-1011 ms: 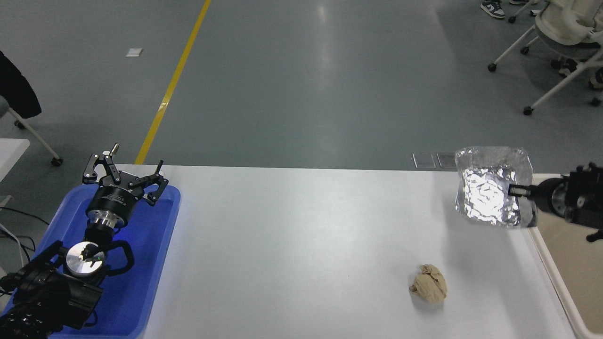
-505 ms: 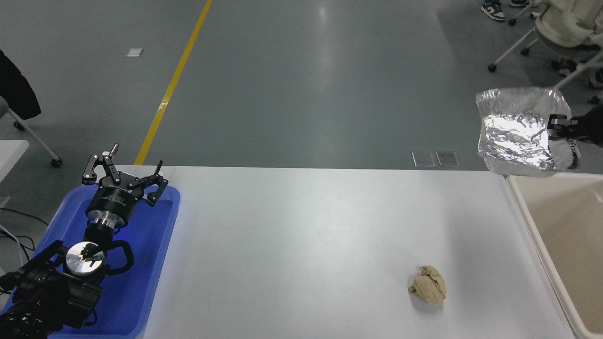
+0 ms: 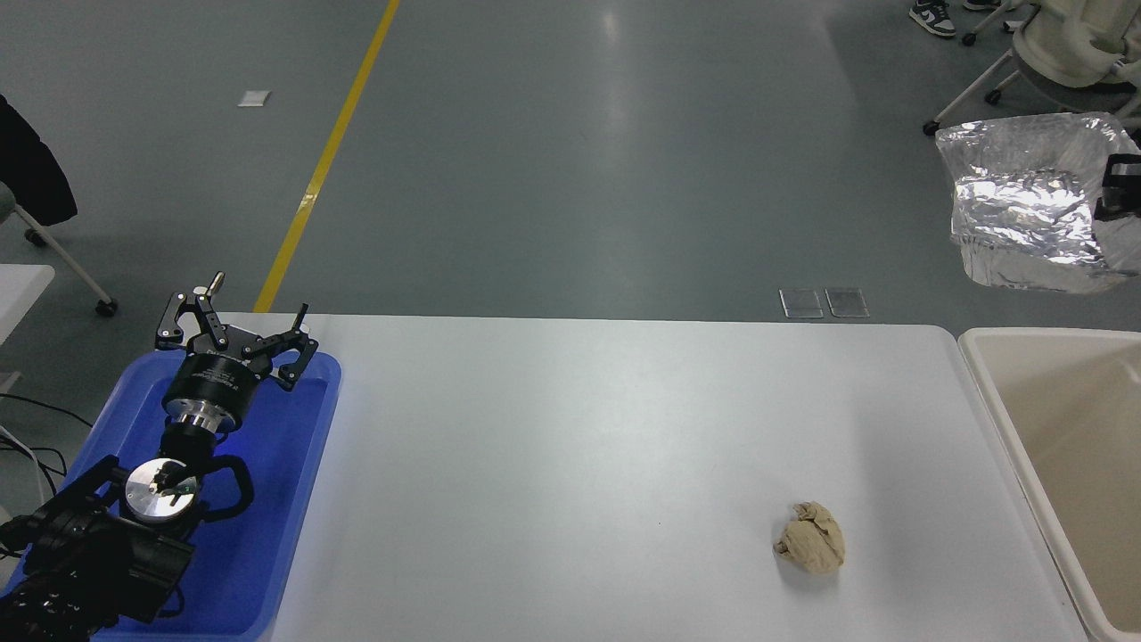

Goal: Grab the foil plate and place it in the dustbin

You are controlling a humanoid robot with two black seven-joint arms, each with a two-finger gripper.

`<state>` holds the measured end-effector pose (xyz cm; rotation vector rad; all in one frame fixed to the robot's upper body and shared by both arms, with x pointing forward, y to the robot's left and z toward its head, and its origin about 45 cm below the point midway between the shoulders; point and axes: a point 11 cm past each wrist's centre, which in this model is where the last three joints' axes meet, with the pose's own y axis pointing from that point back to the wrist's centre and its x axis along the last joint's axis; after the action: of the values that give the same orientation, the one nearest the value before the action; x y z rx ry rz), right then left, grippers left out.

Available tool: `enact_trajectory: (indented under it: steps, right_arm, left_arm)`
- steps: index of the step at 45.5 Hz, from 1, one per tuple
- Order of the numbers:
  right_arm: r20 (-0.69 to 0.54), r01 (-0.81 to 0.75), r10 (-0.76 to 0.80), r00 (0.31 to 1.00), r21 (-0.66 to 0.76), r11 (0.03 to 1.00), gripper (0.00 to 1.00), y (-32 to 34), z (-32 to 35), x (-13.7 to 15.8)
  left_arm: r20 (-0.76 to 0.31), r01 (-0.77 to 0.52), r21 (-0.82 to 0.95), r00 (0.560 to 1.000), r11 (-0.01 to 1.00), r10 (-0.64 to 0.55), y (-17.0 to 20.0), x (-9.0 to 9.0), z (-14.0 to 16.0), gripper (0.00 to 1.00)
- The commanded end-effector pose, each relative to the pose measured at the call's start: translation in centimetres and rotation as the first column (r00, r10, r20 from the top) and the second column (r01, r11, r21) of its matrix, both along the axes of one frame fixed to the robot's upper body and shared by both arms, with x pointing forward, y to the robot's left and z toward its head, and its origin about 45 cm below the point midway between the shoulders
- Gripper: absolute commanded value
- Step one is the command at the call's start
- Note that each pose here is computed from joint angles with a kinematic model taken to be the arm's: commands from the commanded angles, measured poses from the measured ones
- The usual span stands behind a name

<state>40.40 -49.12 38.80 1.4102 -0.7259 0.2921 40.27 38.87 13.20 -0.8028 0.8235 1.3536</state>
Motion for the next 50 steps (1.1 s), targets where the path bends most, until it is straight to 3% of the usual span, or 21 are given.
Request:
enact_trajectory:
  steps: [1,12,27,50]
  right_arm:
    - [-0.007,0.116,-0.117,0.993,-0.09,0.989,0.0,-5.3,-2.4,-1.0]
    - [0.007,0.265,-0.269,0.963,-0.196,0.944,0.0,-12.1,-5.7,-3.6]
    - [0.087,0.338,-0.328,0.941,-0.298,0.892,0.0,-16.5,-10.4,-6.8]
    - [0.081,0.44,-0.435,0.897,-0.274,0.855,0.0,-17.6,-22.4,-14.3]
  left_arm:
    - [0.0,0.001,0.0,1.0,1.0,-0.001,0.0,0.0,0.0,1.0]
    - [0.0,0.002,0.001,1.0,1.0,-0.002,0.0,0.0,0.0,1.0]
    - [0.0,0.001,0.0,1.0,1.0,-0.001,0.0,0.0,0.0,1.0]
    - [-0.001,0.0,0.0,1.0,1.0,0.0,0.0,0.0,0.0,1.0]
